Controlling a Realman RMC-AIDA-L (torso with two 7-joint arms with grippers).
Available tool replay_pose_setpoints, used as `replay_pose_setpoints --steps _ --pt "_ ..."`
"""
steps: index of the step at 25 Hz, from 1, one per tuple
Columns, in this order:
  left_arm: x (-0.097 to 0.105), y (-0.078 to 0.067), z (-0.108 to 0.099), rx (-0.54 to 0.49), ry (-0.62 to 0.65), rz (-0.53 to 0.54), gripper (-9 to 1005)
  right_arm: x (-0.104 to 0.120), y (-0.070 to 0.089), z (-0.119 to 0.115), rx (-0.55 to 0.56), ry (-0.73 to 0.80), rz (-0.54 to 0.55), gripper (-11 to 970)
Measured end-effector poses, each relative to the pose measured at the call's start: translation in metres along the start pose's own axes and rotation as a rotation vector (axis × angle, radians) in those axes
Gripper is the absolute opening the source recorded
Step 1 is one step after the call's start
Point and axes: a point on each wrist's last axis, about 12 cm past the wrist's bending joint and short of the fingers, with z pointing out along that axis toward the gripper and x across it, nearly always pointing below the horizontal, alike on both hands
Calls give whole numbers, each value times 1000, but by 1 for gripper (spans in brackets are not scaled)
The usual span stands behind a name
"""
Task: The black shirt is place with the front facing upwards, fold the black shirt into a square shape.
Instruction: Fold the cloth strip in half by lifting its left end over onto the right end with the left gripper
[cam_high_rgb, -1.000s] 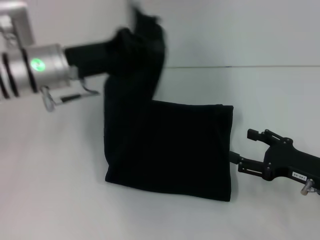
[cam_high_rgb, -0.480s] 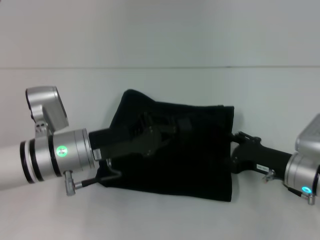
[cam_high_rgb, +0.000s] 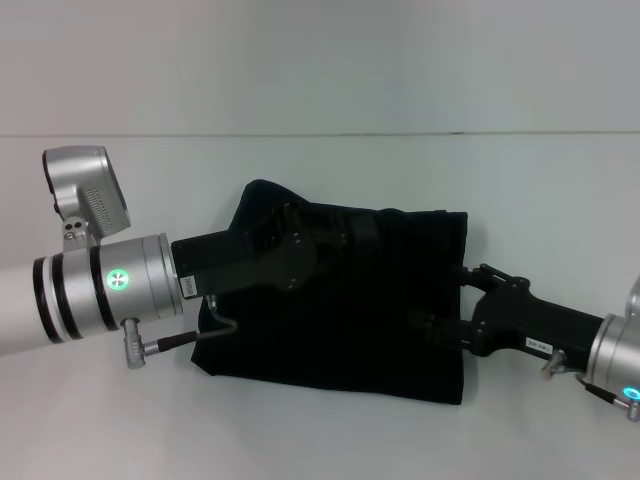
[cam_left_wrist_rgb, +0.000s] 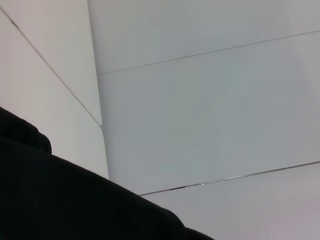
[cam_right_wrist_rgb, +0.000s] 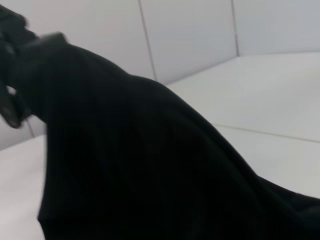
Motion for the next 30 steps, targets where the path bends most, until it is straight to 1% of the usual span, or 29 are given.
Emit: replay_pose_setpoints --steps 1,2,3,6,11,15,19,23,26,30 --pt "0 0 0 0 1 1 14 -2 3 5 -16 -1 -2 945" --pt "0 0 0 -1 3 1 14 -2 3 5 -16 -1 -2 945" --pt "0 0 0 -1 4 2 13 -4 6 12 -33 7 -1 945" --pt "2 0 2 4 10 6 13 -6 6 19 -31 20 0 945" --pt "3 -1 3 8 24 11 14 -17 -1 39 23 53 -11 945" --pt "7 -2 4 11 70 16 16 -35 -14 52 110 35 -4 946" --pt "15 1 9 -1 122 27 17 -53 -26 57 170 -10 -12 946" --pt "24 6 21 -27 152 66 18 -69 -36 56 200 -45 -48 945" --pt "27 12 31 -56 153 93 19 -76 -42 55 225 -49 -74 945" --pt "32 22 49 -116 151 133 21 -78 -47 54 250 -40 -89 944"
